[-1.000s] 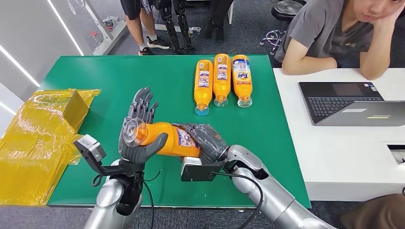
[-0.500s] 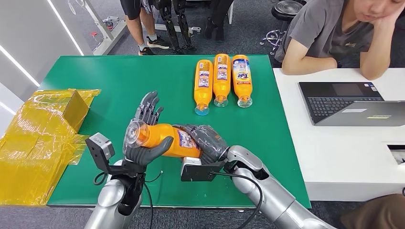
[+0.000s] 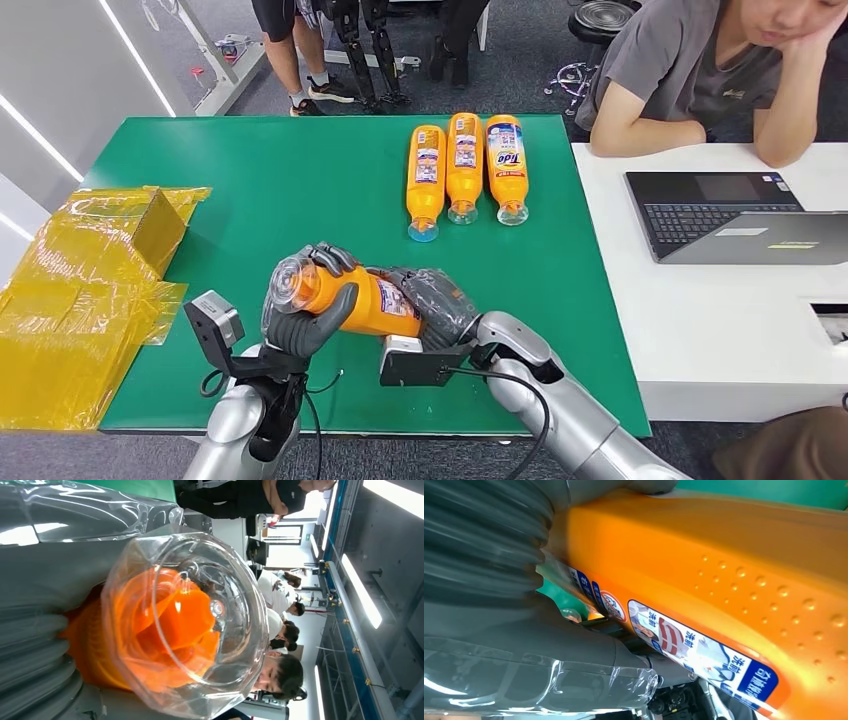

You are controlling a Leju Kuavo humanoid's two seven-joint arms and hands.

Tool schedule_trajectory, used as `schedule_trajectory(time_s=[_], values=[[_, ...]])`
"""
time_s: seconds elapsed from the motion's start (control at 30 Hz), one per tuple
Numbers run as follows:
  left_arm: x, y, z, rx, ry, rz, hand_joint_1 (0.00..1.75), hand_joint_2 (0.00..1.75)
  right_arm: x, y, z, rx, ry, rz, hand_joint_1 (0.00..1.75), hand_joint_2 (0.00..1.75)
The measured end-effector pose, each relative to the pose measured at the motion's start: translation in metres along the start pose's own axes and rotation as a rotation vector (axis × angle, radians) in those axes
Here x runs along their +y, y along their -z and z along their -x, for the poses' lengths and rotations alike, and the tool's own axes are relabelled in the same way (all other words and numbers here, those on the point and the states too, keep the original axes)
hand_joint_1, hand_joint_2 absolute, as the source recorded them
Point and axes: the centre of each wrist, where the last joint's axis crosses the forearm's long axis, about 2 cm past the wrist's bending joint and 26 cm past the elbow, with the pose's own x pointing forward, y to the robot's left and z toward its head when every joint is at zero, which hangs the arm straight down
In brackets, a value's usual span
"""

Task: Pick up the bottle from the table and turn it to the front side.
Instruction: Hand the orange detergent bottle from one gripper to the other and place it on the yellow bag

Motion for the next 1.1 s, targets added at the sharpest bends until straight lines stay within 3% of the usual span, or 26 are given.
schedule_trajectory(time_s=[0.4,0.53,0.57,0.83,1.0,1.1], values=[[0.000,-0.002,0.000,-0.002,0.001,-0.008,1.75,1.75,0.001,0.000,-0.001,-0.001,-0.019,0.003,1.74,1.75],[-0.001,-0.001,0.000,-0.008,0.008,-0.014,1.75,1.75,0.001,0.000,-0.003,0.003,-0.029,0.045,0.06,1.75],[-0.001,-0.001,-0.001,-0.010,0.011,-0.017,1.75,1.75,0.003,0.000,-0.005,0.003,-0.024,0.063,0.00,1.75],[-0.002,-0.004,-0.003,-0.005,0.030,-0.056,1.75,1.75,0.015,-0.007,-0.026,-0.034,0.084,0.348,0.00,1.75],[0.002,-0.010,-0.002,0.006,0.062,-0.109,1.75,1.75,0.015,-0.012,-0.047,-0.102,0.247,0.576,0.00,1.75],[0.006,-0.013,-0.002,0.003,0.088,-0.130,1.75,1.75,0.015,-0.013,-0.060,-0.137,0.293,0.631,0.00,1.75]])
